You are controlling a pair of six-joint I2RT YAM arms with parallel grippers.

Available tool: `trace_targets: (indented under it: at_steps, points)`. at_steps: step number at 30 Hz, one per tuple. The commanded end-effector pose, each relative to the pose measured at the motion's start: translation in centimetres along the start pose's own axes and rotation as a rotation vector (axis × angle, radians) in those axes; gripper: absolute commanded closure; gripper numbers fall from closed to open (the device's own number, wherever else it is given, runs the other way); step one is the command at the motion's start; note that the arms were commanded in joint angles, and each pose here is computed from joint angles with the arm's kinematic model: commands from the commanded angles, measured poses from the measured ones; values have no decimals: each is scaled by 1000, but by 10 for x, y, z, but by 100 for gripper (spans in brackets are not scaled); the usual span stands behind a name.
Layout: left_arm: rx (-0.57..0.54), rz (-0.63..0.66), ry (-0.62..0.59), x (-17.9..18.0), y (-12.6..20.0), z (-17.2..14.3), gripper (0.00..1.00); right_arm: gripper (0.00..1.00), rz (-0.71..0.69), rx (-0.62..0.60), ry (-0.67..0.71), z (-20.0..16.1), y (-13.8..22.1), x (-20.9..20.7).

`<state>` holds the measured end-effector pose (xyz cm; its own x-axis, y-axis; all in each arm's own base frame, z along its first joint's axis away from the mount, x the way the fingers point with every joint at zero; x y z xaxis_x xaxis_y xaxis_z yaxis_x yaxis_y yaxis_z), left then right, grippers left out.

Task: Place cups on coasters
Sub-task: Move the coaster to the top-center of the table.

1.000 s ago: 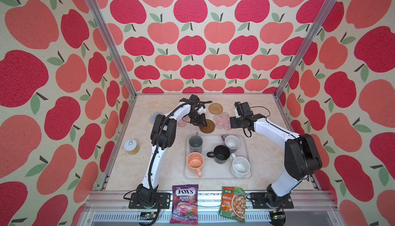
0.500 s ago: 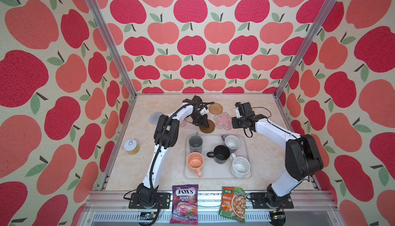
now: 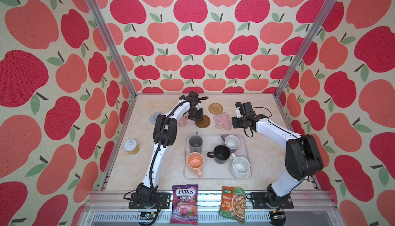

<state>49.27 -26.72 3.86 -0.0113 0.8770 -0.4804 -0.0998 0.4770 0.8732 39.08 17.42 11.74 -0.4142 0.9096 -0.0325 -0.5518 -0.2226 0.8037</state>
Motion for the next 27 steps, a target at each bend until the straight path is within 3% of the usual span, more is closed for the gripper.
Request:
trace_targets:
  at_steps: [1, 14, 27]
  points:
    - [15, 96, 76, 40, -26, 5, 81, 67, -5, -3, -14, 1, 1, -4]
    - [16, 69, 43, 21, -20, 3, 80, 55, -8, 22, -20, -1, -8, -4]
    - [-207, -100, -105, -52, 75, 20, 71, 28, -23, 36, -33, -2, -19, -10]
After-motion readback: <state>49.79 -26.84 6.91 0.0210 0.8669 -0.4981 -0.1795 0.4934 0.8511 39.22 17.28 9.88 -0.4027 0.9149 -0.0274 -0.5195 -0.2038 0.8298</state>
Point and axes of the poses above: each gripper's point midway between its finger pads, its own y axis back along the fingers, its own x axis along the line the jaws close on, z = x × y, the point moved 1 cm from there along y, back along the fingers, and after that the axes turned 11 degrees about y, right-handed, at the moved point
